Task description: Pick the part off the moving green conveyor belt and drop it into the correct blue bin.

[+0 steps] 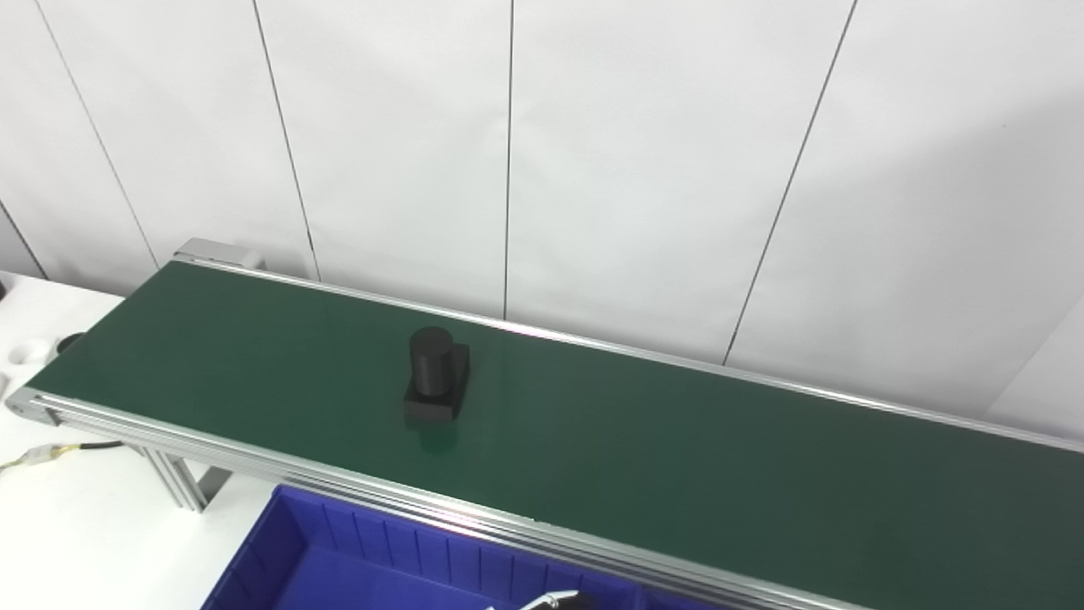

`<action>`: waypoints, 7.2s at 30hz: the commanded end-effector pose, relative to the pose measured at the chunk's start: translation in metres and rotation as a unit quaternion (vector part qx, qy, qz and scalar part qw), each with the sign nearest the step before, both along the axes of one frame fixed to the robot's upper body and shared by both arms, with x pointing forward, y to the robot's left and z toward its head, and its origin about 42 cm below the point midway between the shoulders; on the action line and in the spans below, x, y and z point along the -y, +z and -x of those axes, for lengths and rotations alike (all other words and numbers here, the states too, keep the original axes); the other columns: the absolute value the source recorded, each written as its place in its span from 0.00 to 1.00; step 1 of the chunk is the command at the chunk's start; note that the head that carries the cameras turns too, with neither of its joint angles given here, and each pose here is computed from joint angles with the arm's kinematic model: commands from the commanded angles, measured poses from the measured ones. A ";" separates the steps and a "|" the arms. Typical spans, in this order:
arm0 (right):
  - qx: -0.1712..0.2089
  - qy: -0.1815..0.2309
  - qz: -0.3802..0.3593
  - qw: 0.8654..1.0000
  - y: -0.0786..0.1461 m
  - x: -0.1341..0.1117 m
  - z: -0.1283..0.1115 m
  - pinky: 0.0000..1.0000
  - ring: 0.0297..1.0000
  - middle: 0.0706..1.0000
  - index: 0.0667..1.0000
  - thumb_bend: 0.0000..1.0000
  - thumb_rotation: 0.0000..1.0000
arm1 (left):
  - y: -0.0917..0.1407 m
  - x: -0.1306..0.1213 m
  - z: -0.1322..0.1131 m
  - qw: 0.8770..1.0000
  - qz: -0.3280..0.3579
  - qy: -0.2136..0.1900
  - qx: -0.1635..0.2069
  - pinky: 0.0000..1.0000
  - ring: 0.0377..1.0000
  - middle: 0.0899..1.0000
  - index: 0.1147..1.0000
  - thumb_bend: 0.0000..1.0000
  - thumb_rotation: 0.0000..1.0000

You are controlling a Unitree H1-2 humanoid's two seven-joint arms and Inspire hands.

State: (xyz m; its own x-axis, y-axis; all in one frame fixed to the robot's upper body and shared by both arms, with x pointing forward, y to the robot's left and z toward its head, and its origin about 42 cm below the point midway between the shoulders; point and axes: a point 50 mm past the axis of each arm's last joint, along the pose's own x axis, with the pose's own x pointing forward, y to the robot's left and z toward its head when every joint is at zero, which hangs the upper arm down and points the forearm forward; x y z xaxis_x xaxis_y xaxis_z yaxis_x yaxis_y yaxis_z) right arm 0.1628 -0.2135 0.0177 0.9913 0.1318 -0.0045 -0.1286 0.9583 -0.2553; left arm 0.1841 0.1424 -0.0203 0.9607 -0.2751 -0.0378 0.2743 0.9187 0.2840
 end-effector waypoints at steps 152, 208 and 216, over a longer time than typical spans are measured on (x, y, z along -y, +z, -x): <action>0.134 -0.103 0.063 0.984 0.093 -0.171 -0.265 0.44 0.41 0.48 0.46 0.51 0.00 | 0.032 -0.007 0.011 0.997 0.041 -0.002 0.060 0.73 0.76 0.77 0.76 0.74 0.67; -0.052 -0.053 0.287 0.955 0.012 0.023 -0.024 0.30 0.39 0.44 0.52 0.49 0.00 | 0.055 -0.014 -0.002 0.990 0.140 0.007 0.035 0.75 0.78 0.78 0.76 0.72 0.62; -0.020 -0.041 0.250 0.967 0.017 0.018 -0.023 0.64 0.78 0.88 0.84 0.66 0.13 | 0.054 -0.014 -0.001 0.990 0.136 0.007 0.035 0.76 0.78 0.77 0.76 0.72 0.63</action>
State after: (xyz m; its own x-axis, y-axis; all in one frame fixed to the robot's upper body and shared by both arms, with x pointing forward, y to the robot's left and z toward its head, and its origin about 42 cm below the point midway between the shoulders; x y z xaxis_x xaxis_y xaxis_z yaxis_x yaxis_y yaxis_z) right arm 0.1859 -0.2340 0.0229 0.9842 0.0005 -0.1771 -0.1282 0.6922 -0.7102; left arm 0.1829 0.1592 0.0251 0.9705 -0.2365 0.0460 0.2347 0.9712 0.0409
